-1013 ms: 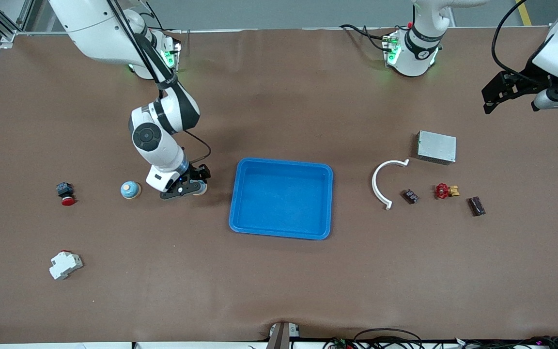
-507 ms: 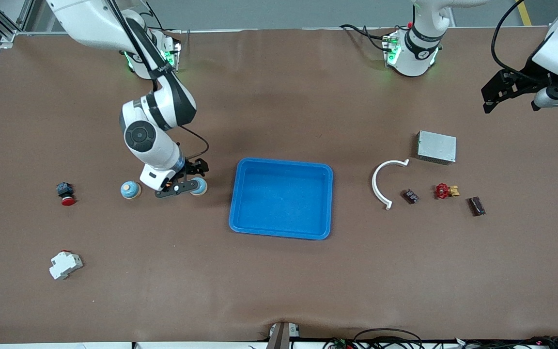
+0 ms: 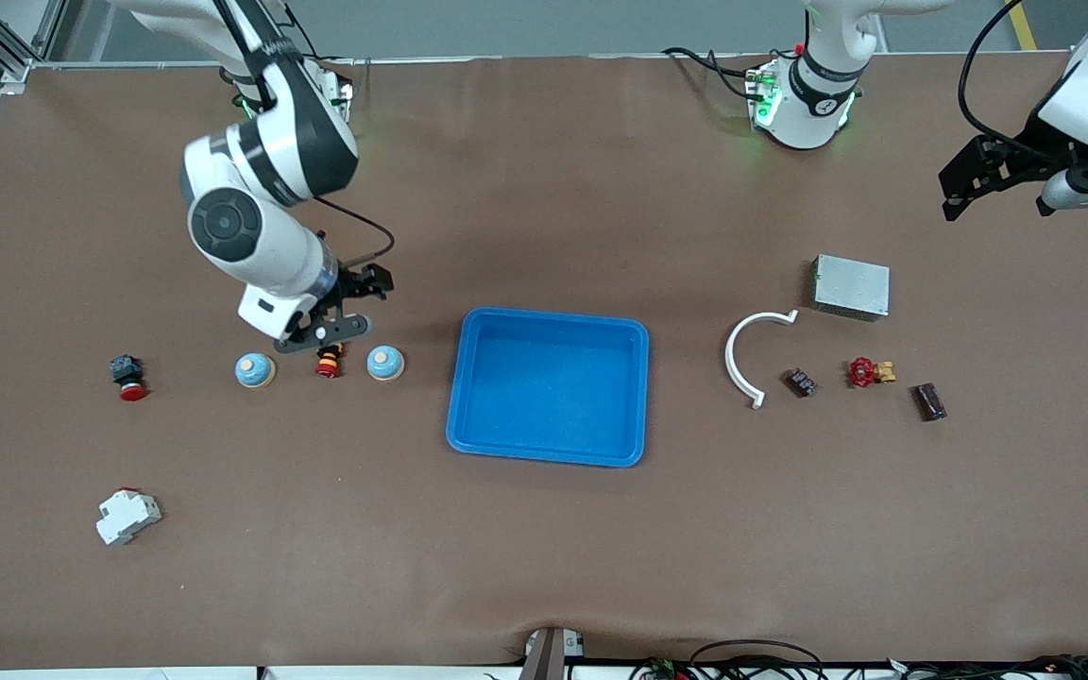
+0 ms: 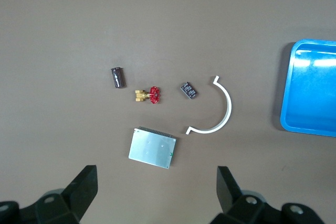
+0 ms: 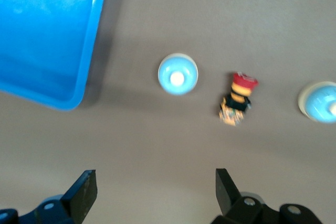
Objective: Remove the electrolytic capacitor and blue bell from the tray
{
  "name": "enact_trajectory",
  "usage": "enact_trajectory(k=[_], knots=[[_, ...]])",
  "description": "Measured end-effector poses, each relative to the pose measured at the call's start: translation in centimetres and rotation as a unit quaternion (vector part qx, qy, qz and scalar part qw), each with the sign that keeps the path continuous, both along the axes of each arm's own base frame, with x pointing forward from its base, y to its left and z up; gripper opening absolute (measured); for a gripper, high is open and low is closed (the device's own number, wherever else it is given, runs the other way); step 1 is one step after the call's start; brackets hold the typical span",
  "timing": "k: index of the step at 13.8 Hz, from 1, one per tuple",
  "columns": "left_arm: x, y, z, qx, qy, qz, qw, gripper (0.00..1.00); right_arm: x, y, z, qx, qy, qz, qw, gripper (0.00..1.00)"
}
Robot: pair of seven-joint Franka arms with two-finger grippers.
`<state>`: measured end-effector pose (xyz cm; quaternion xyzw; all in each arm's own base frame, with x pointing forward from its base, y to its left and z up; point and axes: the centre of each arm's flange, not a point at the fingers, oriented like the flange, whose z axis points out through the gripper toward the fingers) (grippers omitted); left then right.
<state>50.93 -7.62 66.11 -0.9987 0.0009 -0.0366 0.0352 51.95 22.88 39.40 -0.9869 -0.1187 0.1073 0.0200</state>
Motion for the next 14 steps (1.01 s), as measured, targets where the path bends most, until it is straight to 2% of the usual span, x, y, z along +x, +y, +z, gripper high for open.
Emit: enact_trajectory(k=[2,6,10,14], knots=[[0.0,0.1,0.2,0.0,-0.001,0.001,1.0,1.0,-0.6,-0.3,5.3,-0.006,0.015,0.0,1.0,1.0],[0.0,0.2,0.4,-0.001,-0.004,0.002,1.0,1.0,-1.8,-1.7,13.4,-0.01,0.024,-0.004,1.0,1.0],[0.0,0.4,0.5,-0.001,-0.004,0.003,1.0,1.0,-2.4,-3.7,16.3,-0.008,0.019,-0.018,1.0,1.0],[0.1,1.0,0.6,-0.001,-0.004,0.01,1.0,1.0,-2.2,-8.2,18.9,-0.007,0.017,-0.056,0.998,1.0]])
